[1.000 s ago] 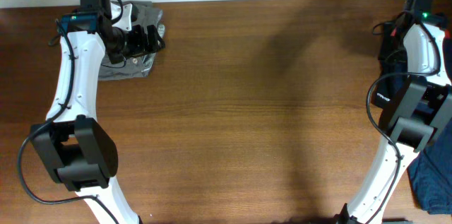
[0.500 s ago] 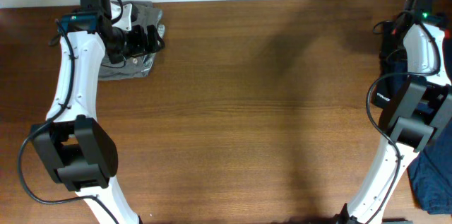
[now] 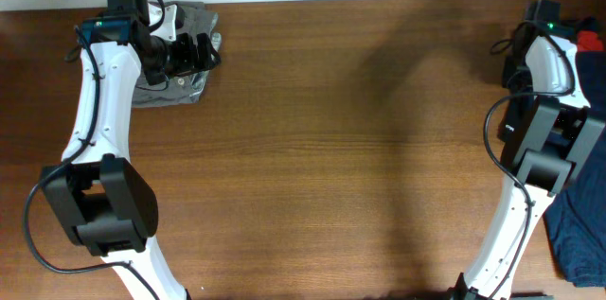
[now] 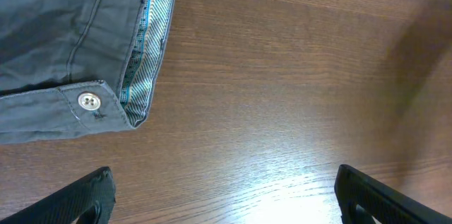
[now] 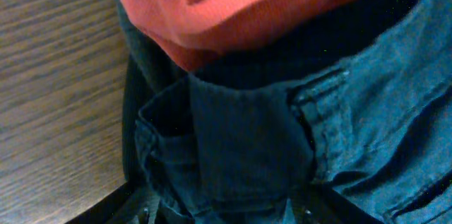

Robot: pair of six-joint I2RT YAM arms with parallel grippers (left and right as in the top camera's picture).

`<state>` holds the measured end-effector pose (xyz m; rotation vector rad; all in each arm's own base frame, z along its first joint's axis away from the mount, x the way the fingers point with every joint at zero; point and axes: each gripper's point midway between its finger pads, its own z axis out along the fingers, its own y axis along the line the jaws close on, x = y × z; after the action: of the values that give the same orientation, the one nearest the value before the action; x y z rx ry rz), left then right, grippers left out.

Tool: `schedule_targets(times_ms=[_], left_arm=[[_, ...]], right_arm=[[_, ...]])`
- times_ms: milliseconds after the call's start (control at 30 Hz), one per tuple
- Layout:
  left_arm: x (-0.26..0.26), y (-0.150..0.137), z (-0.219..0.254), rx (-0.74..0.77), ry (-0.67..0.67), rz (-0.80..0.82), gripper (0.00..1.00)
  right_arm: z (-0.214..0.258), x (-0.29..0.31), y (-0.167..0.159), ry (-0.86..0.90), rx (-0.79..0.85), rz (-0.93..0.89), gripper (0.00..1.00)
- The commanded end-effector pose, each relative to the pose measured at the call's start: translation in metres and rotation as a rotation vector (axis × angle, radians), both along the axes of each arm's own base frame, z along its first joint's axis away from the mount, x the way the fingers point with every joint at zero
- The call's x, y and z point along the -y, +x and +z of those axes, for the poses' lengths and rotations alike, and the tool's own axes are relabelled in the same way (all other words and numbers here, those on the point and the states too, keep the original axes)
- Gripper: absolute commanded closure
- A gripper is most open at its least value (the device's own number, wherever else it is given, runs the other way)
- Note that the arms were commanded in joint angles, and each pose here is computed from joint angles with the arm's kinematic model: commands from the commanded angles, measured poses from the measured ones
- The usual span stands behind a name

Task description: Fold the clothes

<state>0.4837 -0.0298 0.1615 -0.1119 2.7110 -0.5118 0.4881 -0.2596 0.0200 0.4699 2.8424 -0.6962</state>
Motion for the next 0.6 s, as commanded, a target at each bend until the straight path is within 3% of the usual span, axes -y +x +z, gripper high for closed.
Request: schedule_targets(times_ms=[0,133,267,400,567], left_arm=[[0.000,-0.001,-0.005,-0.005,0.010,-0.017,0.01],[-0.004,-0.001,-0.007,-0.007,0.028,-0.009,0.01],[-0.006,-0.001,-0.007,-0.009,0.040,-0.004,0.01],[-0.006,-0.001,-0.007,-0.008,0.040,-0.004,0.01],[-0.006,-0.001,-0.007,-0.008,0.040,-0.004,0.01]], right_arm=[[-0.012,-0.002,0.000,-0.021,-0.028,0.007,0.49],[-0.013,-0.003,0.001,-0.016,-0.027,0.008,0.67],[-0.013,-0.003,-0.001,-0.014,-0.033,0.008,0.73],[-0.013,-0.004,-0.002,-0.013,-0.038,0.008,0.96],[-0.001,-0.006,0.000,-0.005,-0.002,-0.019,0.96]])
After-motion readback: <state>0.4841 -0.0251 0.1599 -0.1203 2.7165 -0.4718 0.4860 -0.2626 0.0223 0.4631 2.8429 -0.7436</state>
